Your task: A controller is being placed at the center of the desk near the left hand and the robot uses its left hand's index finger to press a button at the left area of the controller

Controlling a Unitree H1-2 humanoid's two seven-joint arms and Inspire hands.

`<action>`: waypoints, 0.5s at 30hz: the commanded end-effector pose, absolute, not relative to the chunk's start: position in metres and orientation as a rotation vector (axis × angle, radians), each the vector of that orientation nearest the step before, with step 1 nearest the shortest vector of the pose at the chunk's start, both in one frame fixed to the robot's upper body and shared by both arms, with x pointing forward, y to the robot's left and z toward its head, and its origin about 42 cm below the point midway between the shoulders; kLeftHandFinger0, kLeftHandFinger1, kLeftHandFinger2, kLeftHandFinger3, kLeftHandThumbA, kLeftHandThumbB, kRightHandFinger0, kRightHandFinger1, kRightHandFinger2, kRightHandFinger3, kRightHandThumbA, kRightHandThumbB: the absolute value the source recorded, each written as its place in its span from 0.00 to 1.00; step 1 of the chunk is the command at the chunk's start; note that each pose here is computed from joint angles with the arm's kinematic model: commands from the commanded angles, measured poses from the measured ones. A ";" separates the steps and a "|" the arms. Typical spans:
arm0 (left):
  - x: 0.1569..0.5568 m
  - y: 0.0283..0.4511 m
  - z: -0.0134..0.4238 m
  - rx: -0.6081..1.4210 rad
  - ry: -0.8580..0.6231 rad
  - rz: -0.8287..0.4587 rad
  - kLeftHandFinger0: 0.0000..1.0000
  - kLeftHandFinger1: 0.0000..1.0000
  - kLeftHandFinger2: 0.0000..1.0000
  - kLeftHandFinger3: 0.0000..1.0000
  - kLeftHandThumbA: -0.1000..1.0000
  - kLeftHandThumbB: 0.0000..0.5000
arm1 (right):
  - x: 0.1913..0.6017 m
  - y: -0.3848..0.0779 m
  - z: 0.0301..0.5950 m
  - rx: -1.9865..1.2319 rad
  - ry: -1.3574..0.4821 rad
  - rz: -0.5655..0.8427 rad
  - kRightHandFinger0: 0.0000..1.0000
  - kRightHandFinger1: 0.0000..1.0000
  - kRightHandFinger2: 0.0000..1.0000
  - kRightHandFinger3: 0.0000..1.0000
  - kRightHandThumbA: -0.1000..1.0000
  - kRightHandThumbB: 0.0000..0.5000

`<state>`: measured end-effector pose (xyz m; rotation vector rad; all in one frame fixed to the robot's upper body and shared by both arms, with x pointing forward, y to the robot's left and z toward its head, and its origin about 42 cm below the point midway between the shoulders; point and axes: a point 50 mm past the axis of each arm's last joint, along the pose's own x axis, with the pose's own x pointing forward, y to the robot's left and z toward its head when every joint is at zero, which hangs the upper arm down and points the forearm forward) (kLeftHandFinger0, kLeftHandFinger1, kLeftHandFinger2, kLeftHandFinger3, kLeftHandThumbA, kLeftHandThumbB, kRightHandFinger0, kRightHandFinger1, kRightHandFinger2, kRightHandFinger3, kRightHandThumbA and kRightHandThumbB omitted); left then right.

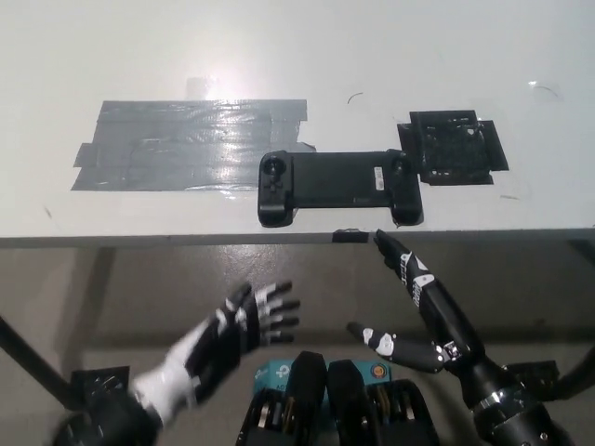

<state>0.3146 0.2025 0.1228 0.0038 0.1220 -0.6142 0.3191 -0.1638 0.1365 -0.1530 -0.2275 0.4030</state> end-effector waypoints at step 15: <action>0.301 0.211 0.123 0.347 -0.338 -0.222 1.00 1.00 1.00 1.00 1.00 0.46 | 0.301 -0.164 0.129 -0.118 -0.251 0.380 1.00 1.00 1.00 1.00 0.87 0.52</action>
